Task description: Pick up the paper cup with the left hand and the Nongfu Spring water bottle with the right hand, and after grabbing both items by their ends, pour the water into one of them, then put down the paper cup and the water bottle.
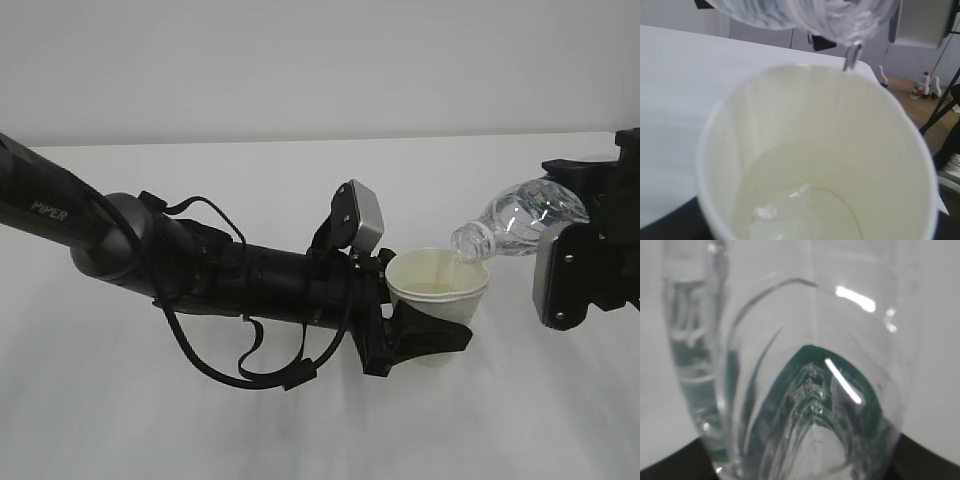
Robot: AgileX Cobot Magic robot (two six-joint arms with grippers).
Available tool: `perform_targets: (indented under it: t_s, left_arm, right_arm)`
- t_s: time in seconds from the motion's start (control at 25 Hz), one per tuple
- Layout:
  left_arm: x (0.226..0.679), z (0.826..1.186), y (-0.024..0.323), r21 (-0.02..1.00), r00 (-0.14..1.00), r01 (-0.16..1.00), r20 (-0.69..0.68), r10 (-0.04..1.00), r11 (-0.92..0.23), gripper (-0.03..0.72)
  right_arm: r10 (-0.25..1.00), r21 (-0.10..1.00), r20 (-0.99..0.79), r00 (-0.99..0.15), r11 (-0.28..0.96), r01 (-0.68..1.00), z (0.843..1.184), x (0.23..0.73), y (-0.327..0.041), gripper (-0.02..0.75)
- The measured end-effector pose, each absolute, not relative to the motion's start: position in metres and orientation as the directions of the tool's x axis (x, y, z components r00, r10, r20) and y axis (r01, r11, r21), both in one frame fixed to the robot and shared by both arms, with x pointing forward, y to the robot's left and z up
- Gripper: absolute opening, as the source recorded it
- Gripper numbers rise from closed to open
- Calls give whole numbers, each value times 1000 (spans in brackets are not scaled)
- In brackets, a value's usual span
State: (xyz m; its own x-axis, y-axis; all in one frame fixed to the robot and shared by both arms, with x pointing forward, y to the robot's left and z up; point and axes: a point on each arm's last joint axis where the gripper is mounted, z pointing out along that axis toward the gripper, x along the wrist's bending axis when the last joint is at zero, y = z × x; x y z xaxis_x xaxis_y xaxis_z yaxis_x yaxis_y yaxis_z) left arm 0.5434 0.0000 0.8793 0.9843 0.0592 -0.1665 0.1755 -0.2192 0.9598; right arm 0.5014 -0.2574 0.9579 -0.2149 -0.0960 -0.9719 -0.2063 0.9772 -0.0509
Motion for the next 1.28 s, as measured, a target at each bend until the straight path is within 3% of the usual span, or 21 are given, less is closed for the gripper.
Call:
perform_targets:
  t_s: [1.28]
  left_arm:
    - [543, 875, 0, 957, 983, 183, -174, 60, -225, 461]
  right_arm:
    - [-109, -65, -972, -210, 976, -209, 958, 501, -257, 405]
